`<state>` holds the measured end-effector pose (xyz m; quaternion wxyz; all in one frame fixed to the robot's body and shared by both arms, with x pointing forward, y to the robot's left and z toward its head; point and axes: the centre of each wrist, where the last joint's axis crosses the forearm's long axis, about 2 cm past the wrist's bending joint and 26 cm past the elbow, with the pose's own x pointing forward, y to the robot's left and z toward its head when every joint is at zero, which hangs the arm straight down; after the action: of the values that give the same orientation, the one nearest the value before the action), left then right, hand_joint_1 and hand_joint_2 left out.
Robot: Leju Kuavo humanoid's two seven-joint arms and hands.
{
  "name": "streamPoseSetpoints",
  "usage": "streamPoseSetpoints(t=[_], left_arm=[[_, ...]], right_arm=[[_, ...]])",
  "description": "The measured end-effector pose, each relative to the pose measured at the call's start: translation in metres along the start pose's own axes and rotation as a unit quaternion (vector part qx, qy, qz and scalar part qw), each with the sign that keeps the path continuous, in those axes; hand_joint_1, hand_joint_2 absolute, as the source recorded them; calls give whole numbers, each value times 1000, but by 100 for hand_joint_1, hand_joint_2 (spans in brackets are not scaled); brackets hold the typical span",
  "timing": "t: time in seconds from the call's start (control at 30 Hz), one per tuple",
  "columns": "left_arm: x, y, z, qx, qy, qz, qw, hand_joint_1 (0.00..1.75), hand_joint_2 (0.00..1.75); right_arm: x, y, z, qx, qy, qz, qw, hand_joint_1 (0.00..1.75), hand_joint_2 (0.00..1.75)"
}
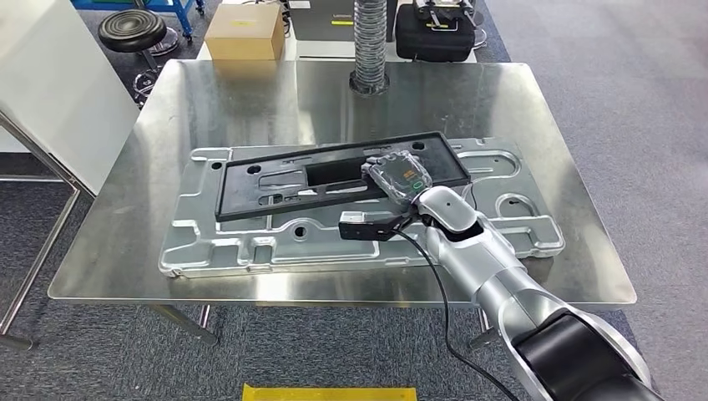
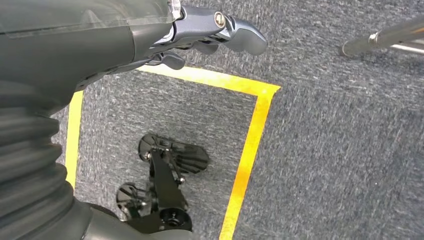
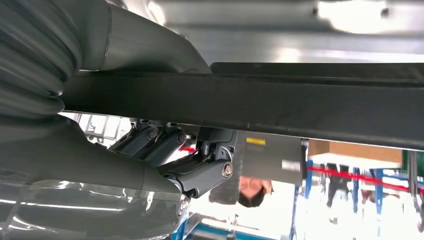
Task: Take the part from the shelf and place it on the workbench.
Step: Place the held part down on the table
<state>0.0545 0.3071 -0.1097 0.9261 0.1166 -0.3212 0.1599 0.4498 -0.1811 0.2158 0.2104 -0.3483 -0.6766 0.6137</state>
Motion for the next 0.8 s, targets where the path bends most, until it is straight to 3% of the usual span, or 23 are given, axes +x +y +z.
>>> streamPoseSetpoints(t=[0.43, 0.57, 0.7, 0.8], left_arm=[[-1, -1, 1, -1, -7, 3, 1000, 0, 175], [-2, 0, 1, 2, -7, 6, 1000, 0, 175], [-1, -1, 1, 5, -11, 7, 1000, 0, 175], [-2, -1, 1, 6, -13, 7, 1000, 0, 44]], right_arm=[[27, 20, -4, 28, 6, -56, 998, 175, 175], [34, 30, -1, 46, 14, -68, 997, 0, 0], [37, 32, -2, 52, 17, -74, 996, 0, 0], [38, 32, -3, 53, 17, -76, 996, 0, 0]])
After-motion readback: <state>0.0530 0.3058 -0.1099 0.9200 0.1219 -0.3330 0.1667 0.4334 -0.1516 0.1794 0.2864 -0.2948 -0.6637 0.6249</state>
